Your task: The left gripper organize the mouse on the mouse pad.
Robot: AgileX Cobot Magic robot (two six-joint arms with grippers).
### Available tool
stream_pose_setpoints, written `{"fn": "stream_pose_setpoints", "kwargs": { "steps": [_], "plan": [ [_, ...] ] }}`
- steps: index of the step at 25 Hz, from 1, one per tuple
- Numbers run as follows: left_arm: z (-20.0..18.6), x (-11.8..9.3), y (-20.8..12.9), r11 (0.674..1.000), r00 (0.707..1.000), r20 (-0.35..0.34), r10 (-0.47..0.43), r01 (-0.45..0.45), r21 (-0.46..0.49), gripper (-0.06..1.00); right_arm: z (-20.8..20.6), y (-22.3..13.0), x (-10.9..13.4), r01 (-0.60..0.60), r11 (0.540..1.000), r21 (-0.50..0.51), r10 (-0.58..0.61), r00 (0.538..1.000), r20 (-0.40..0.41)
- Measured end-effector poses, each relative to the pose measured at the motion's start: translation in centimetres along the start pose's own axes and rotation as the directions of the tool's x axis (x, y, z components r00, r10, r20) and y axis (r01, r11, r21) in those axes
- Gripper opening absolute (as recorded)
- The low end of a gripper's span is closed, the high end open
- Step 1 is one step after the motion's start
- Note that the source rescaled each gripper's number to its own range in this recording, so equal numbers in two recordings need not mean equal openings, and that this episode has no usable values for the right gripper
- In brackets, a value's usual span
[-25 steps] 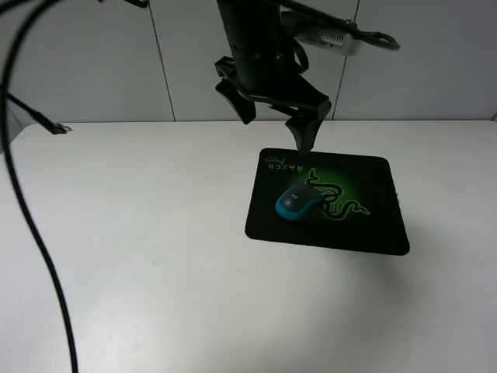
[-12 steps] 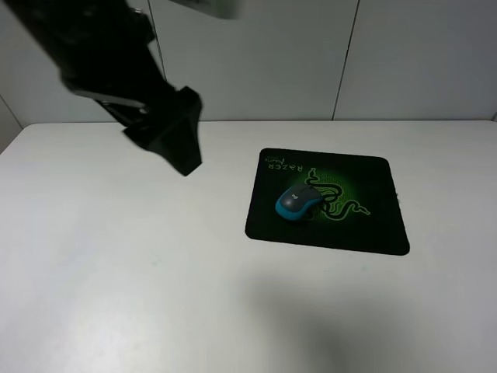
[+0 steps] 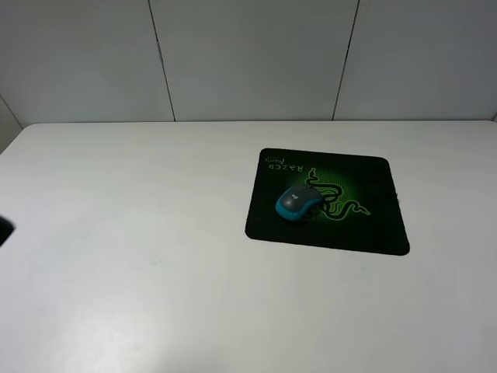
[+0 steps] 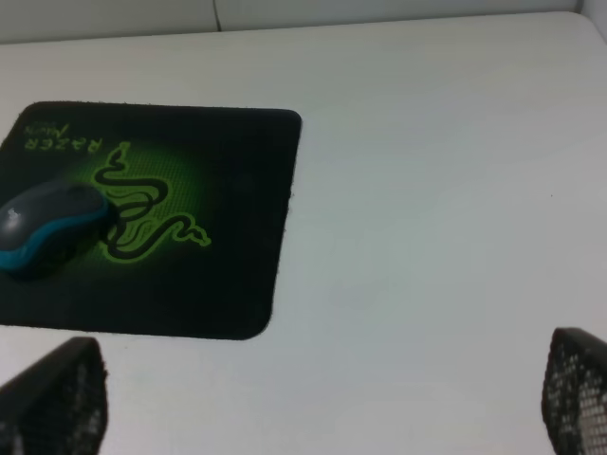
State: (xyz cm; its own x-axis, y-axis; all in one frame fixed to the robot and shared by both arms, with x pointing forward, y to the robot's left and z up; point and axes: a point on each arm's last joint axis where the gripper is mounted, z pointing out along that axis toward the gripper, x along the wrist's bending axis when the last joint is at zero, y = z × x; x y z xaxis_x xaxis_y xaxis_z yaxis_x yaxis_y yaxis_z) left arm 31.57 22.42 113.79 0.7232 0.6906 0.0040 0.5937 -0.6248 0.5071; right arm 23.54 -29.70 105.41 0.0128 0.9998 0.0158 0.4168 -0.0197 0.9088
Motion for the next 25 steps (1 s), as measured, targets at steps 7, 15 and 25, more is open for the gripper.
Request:
{"fn": "stream_pose_setpoints", "kwargs": {
  "steps": [7,15,25],
  "plan": [
    [-0.7,0.0,-6.7,0.993,0.999,-0.018,-0.030,0.028,-0.115,1.00,0.0,0.0,0.0,0.000,1.000,0.000,0.000,1.000,0.000],
    [1.4,0.1,-11.3,0.952,0.963,-0.130,-0.238,0.205,-0.227,1.00,0.0,0.0,0.0,0.000,1.000,0.000,0.000,1.000,0.000],
    [2.9,-0.8,-14.6,0.859,0.856,-0.256,-0.448,0.333,-0.390,1.00,0.0,0.0,0.0,0.000,1.000,0.000,0.000,1.000,0.000]
  ]
}}
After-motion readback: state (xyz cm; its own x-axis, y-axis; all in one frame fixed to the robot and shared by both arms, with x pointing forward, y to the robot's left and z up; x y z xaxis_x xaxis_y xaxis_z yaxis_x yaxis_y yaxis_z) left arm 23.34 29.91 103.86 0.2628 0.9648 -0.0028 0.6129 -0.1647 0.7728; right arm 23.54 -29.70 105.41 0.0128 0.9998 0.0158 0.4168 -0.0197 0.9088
